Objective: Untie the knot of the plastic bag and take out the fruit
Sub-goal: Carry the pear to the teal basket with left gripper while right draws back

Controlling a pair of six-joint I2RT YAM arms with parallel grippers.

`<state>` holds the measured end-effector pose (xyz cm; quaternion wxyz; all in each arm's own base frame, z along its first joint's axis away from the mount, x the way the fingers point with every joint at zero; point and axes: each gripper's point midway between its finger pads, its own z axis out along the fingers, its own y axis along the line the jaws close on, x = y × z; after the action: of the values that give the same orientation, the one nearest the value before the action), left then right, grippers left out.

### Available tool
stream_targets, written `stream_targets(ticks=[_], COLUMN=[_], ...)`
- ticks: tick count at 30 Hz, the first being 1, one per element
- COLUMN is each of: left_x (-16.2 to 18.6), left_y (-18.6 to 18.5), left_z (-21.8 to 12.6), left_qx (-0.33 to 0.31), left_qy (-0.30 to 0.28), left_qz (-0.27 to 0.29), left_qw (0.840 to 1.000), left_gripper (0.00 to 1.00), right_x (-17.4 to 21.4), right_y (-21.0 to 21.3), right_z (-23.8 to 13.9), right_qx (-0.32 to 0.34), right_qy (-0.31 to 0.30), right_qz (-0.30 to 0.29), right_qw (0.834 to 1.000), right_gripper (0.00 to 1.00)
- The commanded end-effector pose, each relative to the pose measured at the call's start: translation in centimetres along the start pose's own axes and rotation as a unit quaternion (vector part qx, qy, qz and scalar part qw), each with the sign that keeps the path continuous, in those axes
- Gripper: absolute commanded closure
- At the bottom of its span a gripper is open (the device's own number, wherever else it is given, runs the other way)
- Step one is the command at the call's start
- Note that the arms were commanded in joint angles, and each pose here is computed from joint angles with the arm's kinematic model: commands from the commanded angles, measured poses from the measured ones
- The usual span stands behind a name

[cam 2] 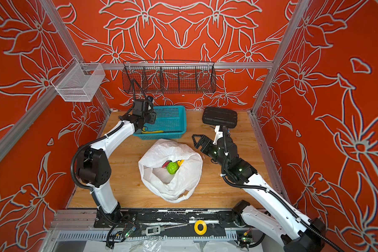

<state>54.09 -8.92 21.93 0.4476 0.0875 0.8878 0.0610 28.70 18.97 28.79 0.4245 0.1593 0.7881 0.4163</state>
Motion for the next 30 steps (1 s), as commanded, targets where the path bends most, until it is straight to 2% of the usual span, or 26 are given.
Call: stream_targets(ticks=[1,9,20,24,30], left_x=[1.3,3.3,7.1,8.7,9.6], left_y=[0.6,2.2,1.6,2.2,2.1], left_z=[2.8,9.3,13.5,13.8,13.6], left_qx=[0.000,-0.023,-0.015,-0.026,-0.019], left_qy=[0.032,0.085,0.148,0.164,0.167], left_qz=[0.009,0.051,0.054,0.046,0.040], left_qw=[0.999,0.995,0.987,0.985,0.985], left_gripper=[0.75,0.76,0.75,0.69,0.52], right_x=[-0.1,-0.1,-0.1,-0.1,-0.1], right_y=[0.2,0.4,0.4,0.2,0.1], right_z=[0.1,1.2,1.4,1.1,0.6], right_qx=[0.011,0.008,0.013,0.016,0.014], right_qy=[0.005,0.008,0.011,0.010,0.007], right_qz=[-0.005,0.014,0.008,0.005,0.010], right_qw=[1.000,1.000,1.000,1.000,1.000], right_gripper=[0.03,0.03,0.03,0.03,0.03])
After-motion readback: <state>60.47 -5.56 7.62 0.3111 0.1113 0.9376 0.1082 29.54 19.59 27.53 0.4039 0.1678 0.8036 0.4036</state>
